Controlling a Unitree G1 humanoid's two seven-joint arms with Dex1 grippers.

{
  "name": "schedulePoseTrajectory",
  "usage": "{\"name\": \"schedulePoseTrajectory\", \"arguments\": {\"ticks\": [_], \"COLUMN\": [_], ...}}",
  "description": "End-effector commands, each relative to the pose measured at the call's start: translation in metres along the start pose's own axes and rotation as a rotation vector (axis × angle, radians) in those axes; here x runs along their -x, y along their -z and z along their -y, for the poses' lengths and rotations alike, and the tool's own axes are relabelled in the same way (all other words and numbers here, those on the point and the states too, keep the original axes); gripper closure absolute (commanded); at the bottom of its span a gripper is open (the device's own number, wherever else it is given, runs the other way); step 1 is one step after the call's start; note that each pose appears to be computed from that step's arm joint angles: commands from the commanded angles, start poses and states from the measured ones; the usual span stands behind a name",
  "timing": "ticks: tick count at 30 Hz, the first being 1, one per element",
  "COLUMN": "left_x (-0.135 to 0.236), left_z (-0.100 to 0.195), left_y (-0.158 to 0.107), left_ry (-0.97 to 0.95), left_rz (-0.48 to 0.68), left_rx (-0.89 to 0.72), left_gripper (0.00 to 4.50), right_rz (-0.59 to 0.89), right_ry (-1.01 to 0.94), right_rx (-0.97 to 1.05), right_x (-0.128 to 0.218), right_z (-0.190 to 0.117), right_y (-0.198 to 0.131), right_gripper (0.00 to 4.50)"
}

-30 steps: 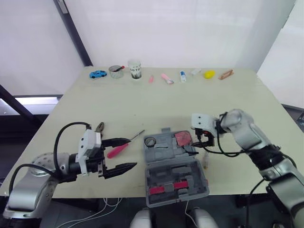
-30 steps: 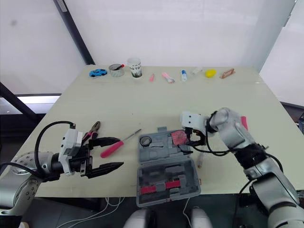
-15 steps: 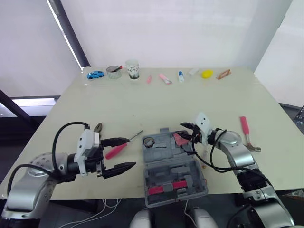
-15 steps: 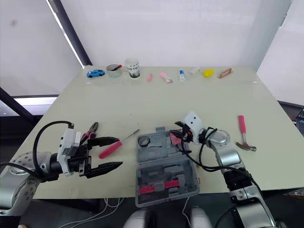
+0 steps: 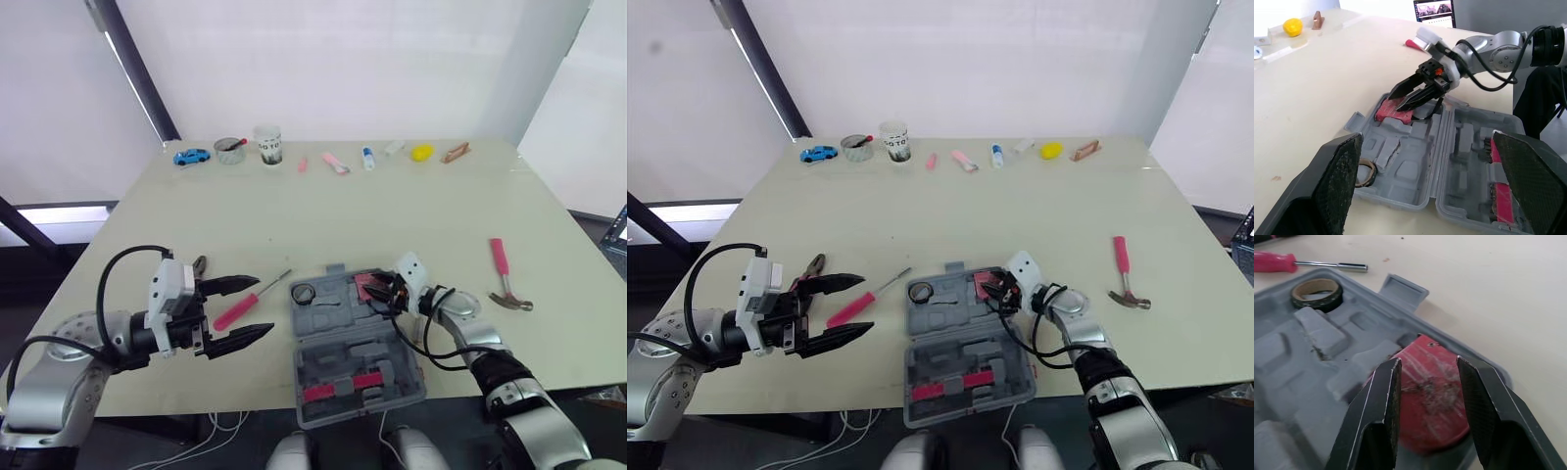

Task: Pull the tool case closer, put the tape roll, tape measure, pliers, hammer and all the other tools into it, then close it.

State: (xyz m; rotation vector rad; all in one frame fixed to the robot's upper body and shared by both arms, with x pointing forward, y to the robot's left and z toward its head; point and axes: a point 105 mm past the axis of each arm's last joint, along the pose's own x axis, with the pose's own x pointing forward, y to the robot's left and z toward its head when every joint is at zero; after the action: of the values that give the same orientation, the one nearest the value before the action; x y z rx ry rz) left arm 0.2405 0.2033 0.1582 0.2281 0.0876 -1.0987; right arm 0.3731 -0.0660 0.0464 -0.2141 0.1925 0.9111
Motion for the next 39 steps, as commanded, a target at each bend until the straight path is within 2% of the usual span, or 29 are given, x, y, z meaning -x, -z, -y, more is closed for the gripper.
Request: {"name": "schedulePoseTrajectory", "arguments": {"ticks": [1, 4, 6, 10, 15, 18, 21, 24, 29, 30, 31, 32, 35, 36, 39], "left_x": [0.004, 0.005, 0.004, 0.009, 0.023, 0.030, 0.042, 0.052, 0.076, 0.080, 0.086, 0.090, 0.103, 0.107, 0.119], "left_z": [-0.002, -0.003, -0.004, -0.007, -0.019, -0.025, -0.036, -0.040, -0.039, -0.037, -0.035, -0.032, -0.024, -0.021, -0.016], "left_y": [-0.008, -0.007, -0.006, 0.003, 0.021, 0.029, 0.037, 0.042, 0.064, 0.069, 0.075, 0.080, 0.094, 0.098, 0.108], "left_ry": [-0.015, -0.019, -0.027, -0.079, -0.233, -0.334, -0.482, -0.577, -0.714, -0.729, -0.751, -0.769, -0.816, -0.829, -0.884], "left_rz": [0.025, 0.023, 0.031, 0.053, 0.074, 0.089, 0.089, 0.095, 0.052, 0.045, 0.038, 0.035, 0.016, 0.005, -0.010], "left_rx": [-0.019, -0.017, -0.012, 0.048, 0.098, 0.114, 0.097, 0.115, 0.142, 0.151, 0.164, 0.174, 0.205, 0.211, 0.235], "left_gripper": [0.00, 0.00, 0.00, 0.00, 0.00, 0.00, 0.00, 0.00, 0.00, 0.00, 0.00, 0.00, 0.00, 0.00, 0.00], "right_rz": [-0.287, -0.405, -0.395, -0.149, 0.136, 0.294, 0.383, 0.389, 0.325, 0.321, 0.315, 0.306, 0.255, 0.244, 0.215], "right_ry": [-0.020, -0.066, -0.051, 0.024, 0.038, 0.064, 0.115, 0.167, 0.326, 0.354, 0.389, 0.416, 0.491, 0.517, 0.581], "right_rx": [-0.140, -0.128, -0.091, -0.069, -0.026, 0.000, 0.001, -0.006, -0.046, -0.055, -0.069, -0.079, -0.115, -0.129, -0.165], "right_x": [0.012, 0.017, 0.015, 0.002, 0.018, 0.041, 0.073, 0.103, 0.165, 0.177, 0.191, 0.203, 0.238, 0.247, 0.270], "right_z": [-0.011, -0.021, -0.020, -0.010, -0.010, -0.008, -0.003, 0.000, 0.008, 0.009, 0.008, 0.007, -0.001, -0.004, -0.013], "right_y": [0.065, 0.082, 0.080, 0.038, -0.013, -0.038, -0.047, -0.041, -0.008, -0.004, 0.002, 0.007, 0.028, 0.034, 0.049], "right_gripper": [2.62, 2.62, 2.62, 2.62, 2.62, 2.62, 2.62, 2.62, 2.62, 2.24, 2.12, 1.80, 0.35, 0.05, 0.05]}}
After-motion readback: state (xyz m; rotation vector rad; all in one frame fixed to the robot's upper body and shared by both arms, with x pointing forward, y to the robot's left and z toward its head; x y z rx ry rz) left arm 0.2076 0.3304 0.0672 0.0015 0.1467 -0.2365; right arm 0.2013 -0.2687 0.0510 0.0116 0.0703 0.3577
